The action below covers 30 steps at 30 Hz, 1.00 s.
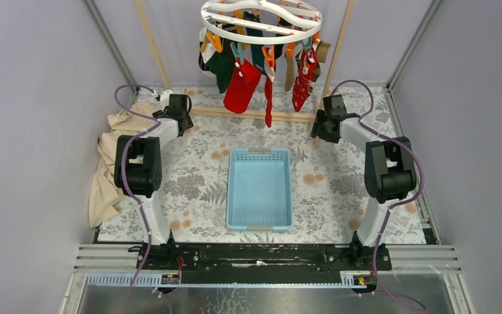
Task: Remove the socks clipped to the hanger
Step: Move the clothesline to the center of the board.
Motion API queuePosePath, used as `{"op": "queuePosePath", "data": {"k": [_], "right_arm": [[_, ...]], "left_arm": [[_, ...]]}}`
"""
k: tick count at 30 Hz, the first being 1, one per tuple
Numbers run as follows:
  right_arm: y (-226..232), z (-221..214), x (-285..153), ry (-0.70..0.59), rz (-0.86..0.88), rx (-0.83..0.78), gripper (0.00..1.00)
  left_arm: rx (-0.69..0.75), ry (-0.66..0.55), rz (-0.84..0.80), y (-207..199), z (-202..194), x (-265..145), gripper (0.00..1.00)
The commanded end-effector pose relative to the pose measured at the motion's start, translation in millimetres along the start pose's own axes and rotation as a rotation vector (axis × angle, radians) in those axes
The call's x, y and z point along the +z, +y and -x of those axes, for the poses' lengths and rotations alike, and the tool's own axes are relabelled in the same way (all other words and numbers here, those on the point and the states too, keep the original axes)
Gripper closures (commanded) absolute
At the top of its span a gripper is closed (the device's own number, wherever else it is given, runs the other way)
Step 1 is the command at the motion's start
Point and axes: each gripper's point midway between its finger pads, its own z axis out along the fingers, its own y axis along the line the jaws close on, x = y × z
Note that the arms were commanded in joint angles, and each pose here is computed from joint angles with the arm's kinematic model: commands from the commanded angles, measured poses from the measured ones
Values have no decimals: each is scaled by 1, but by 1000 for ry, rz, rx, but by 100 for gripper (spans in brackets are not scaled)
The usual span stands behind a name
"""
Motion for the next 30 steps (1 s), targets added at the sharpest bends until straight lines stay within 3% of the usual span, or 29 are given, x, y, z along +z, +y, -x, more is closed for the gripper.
{"op": "queuePosePath", "data": {"k": [1, 15, 17, 23, 30], "right_arm": [[8, 13, 0, 6, 21, -30, 40], [0, 12, 8, 40, -36, -65, 49], [0, 11, 9, 43, -36, -65, 51], [-2, 11, 8, 47, -48, -73, 53], [-6, 8, 8, 51, -63, -81, 56]], "left_arm": [[7, -23, 17, 2, 19, 13, 20], [77, -1, 37, 18, 23, 47, 20], [85, 4, 18, 14, 24, 52, 23], [110, 46, -50, 0, 14, 65, 47], [121, 94, -45, -1, -2, 72, 50]]}}
